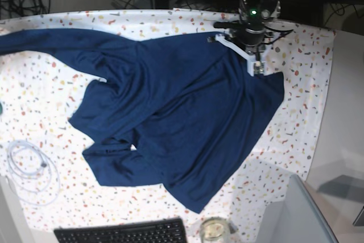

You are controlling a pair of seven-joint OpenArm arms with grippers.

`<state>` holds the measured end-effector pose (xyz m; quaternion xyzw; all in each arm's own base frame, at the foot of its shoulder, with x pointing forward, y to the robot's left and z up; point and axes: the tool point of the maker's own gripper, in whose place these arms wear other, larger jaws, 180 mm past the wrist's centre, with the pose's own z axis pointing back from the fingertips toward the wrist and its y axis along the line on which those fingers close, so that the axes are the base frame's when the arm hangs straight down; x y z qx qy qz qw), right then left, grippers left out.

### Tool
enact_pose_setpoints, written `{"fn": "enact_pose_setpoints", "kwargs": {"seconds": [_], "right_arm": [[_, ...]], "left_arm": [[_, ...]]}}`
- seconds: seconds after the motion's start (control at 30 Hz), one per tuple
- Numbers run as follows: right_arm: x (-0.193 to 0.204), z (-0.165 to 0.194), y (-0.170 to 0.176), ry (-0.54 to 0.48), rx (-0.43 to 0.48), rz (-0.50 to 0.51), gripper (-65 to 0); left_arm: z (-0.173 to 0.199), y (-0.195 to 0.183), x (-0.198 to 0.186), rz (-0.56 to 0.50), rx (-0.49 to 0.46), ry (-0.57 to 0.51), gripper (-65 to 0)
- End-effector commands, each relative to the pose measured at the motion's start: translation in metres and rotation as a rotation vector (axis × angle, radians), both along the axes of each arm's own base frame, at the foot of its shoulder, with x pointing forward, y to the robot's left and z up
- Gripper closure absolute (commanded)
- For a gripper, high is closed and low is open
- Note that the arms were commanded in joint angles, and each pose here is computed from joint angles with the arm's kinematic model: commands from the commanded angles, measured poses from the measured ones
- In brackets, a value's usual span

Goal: Layout the t-shirt on the table in an organized manner, then fold the t-shirt properly
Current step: 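Grasp another shirt edge with the right gripper and pull it outward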

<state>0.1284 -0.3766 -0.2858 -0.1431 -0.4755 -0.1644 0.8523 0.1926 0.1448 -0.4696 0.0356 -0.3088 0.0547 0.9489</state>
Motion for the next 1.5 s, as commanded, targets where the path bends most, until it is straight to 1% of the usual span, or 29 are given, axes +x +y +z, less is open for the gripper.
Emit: {"fn": "enact_pose_setpoints", "kwargs": {"seconds": [0.0, 0.07, 0.17, 0.23, 0.33, 0.4, 0.53, 0.6, 0.73, 0.77, 0.8, 0.83, 0.87, 0.93, 1.0, 1.03, 1.07, 1.1, 1.13, 1.2, 1.23, 1.27, 1.3, 1.33, 1.4, 1.47], "right_arm": [[0.013, 0.005, 0.008, -0.009, -0.007, 0.059, 0.0], [0.028, -0.005, 0.020, 0.026, 0.024, 0.120, 0.0], [0.057, -0.021, 0.056, 0.087, 0.070, 0.277, 0.0], [0.076, -0.027, 0.088, 0.098, 0.091, 0.397, 0.0], [0.103, -0.029, 0.135, 0.077, 0.125, 0.547, 0.0], [0.116, -0.028, 0.161, 0.059, 0.145, 0.620, 0.0], [0.137, -0.024, 0.232, 0.024, 0.193, 0.823, 0.0], [0.148, -0.014, 0.276, -0.014, 0.210, 0.953, 0.0], [0.158, 0.014, 0.365, -0.091, 0.224, 1.221, 0.0], [0.160, 0.022, 0.385, -0.114, 0.221, 1.280, 0.0], [0.162, 0.025, 0.401, -0.123, 0.236, 1.314, 0.0], [0.168, 0.028, 0.414, -0.130, 0.269, 1.314, 0.0], [0.179, 0.028, 0.423, -0.127, 0.318, 1.277, 0.0], [0.201, 0.012, 0.430, -0.073, 0.412, 1.174, -0.2], [0.217, 0.000, 0.437, -0.029, 0.477, 1.104, -1.8], [0.221, -0.007, 0.443, 0.001, 0.494, 1.095, -6.0], [0.221, -0.013, 0.447, 0.040, 0.483, 1.111, -13.2], [0.219, -0.017, 0.448, 0.077, 0.454, 1.135, -21.2], [0.216, -0.022, 0.445, 0.115, 0.423, 1.153, -30.8], [0.210, -0.021, 0.436, 0.130, 0.378, 1.169, -46.8], [0.207, -0.023, 0.426, 0.133, 0.362, 1.157, -52.2], [0.204, -0.024, 0.411, 0.127, 0.346, 1.134, -55.7], [0.203, -0.026, 0.391, 0.123, 0.344, 1.083, -56.6], [0.205, -0.031, 0.369, 0.120, 0.356, 1.010, -55.8], [0.208, -0.046, 0.312, 0.109, 0.415, 0.769, -55.1], [0.207, -0.061, 0.264, 0.102, 0.445, 0.590, -55.2]], "left_arm": [[0.004, 0.000, 0.004, -0.009, 0.011, -0.022, 0.0], [0.003, -0.005, 0.005, -0.022, 0.006, -0.020, 0.0], [0.003, -0.004, 0.005, -0.018, 0.008, -0.019, 0.0], [0.003, -0.002, 0.005, -0.016, 0.010, -0.020, 0.0], [0.003, 0.000, 0.005, -0.016, 0.015, -0.020, 0.0], [0.002, 0.001, 0.004, -0.017, 0.017, -0.017, 0.0], [-0.011, 0.005, -0.004, -0.013, 0.030, 0.026, 0.0], [-0.020, 0.009, -0.011, -0.008, 0.037, 0.056, 0.0], [-0.028, 0.015, -0.017, -0.011, 0.055, 0.083, 0.0], [-0.029, 0.016, -0.017, -0.010, 0.055, 0.084, 0.0], [-0.029, 0.016, -0.018, -0.010, 0.056, 0.086, 0.0], [-0.029, 0.016, -0.018, -0.011, 0.057, 0.086, 0.0], [-0.028, 0.019, -0.015, -0.013, 0.063, 0.081, 0.0], [-0.027, 0.025, -0.014, -0.021, 0.080, 0.080, 0.0], [-0.027, 0.026, -0.015, -0.021, 0.081, 0.081, 0.0], [-0.027, 0.027, -0.016, -0.022, 0.083, 0.083, 0.0], [-0.028, 0.026, -0.016, -0.021, 0.081, 0.085, 0.0], [-0.028, 0.026, -0.017, -0.021, 0.081, 0.086, 0.0], [-0.028, 0.026, -0.017, -0.021, 0.081, 0.086, 0.0], [-0.029, 0.027, -0.018, -0.021, 0.081, 0.089, 0.0], [-0.029, 0.027, -0.018, -0.021, 0.081, 0.089, 0.0], [-0.029, 0.026, -0.018, -0.020, 0.080, 0.089, 0.0], [-0.028, 0.025, -0.018, -0.018, 0.074, 0.089, 0.0], [-0.028, 0.025, -0.017, -0.017, 0.071, 0.088, 0.0], [-0.027, 0.025, -0.016, -0.017, 0.070, 0.083, 0.0], [-0.027, 0.025, -0.016, -0.017, 0.070, 0.083, 0.0]]}}
